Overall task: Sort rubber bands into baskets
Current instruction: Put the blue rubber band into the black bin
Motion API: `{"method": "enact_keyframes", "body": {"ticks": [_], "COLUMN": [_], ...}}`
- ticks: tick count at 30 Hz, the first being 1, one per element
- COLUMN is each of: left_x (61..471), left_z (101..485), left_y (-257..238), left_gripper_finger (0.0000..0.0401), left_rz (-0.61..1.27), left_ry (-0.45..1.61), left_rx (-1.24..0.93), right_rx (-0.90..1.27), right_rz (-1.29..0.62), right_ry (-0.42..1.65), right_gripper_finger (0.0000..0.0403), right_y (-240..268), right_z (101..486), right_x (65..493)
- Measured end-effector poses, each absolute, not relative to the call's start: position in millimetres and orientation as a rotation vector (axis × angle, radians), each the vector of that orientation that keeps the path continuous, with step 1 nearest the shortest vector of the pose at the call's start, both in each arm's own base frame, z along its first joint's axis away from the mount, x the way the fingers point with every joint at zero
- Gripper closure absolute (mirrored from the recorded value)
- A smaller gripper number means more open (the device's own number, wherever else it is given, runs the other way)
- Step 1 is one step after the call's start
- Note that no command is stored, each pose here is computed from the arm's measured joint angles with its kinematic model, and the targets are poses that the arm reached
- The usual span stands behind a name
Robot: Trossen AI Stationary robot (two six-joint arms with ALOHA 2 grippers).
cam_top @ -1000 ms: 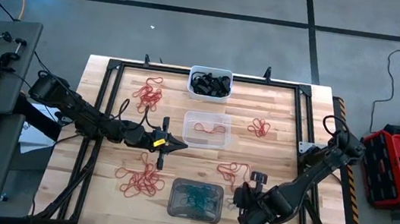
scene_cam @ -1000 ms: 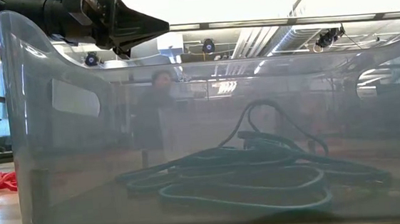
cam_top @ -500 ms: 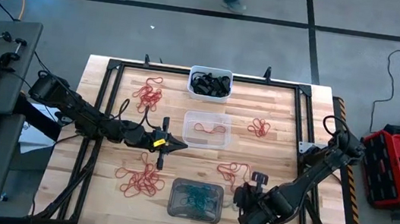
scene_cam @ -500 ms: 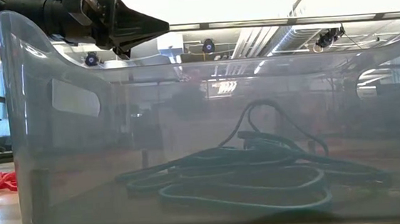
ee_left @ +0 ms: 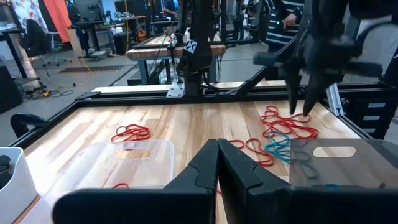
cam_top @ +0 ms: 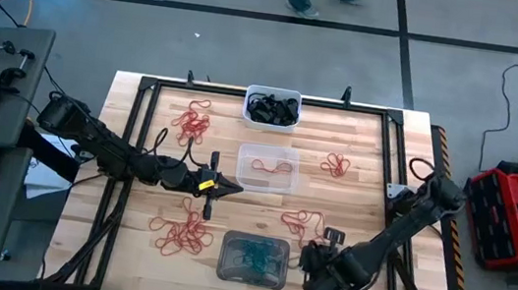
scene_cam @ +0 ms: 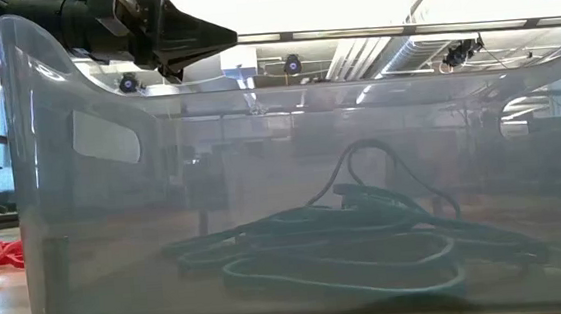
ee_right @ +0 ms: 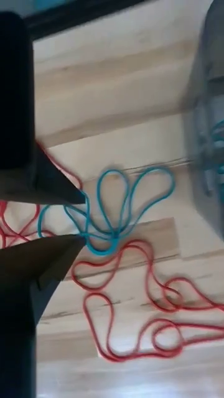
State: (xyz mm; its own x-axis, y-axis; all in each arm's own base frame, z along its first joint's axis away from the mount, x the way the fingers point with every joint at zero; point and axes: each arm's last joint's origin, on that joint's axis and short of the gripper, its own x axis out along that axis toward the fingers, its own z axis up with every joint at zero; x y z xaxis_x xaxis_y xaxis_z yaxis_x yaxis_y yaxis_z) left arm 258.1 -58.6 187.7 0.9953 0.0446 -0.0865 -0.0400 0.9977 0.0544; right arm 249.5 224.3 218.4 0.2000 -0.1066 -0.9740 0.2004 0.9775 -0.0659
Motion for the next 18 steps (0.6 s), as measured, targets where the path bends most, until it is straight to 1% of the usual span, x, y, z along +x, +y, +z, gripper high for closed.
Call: {"method": "enact_keyframes", "body": {"ticks": [3,6,8,14,18], "left_x": [258.1,258.1,258.1,258.1,258.1], "left_z": [187.7,187.8,187.8,187.7,187.8], "left_y": [-58.6,-58.6,-58.6,-58.6,-58.6], "left_gripper_finger": [0.0401,0.0401,0.0401,0.0401,0.0401], "left_rz": [0.042,0.042,0.042,0.042,0.042], "left_ry": [0.088,0.087,0.087,0.088,0.087], "left_rx": [0.053,0.053,0.053,0.052,0.052], "right_rx": [0.055,0.014,0.011,-0.006,-0.019], "right_rz": [-0.234,-0.232,-0.224,-0.110,-0.074], "right_ry": [1.409,1.454,1.487,1.467,1.485], "right_gripper_finger": [0.0300,0.0297,0.0303,0.0326,0.0336], "right_y": [222.1,214.3,208.1,199.2,192.8], "right_z": [206.1,191.7,183.1,161.7,147.7], "right_x": [252.6,247.6,241.8,233.6,229.6]}}
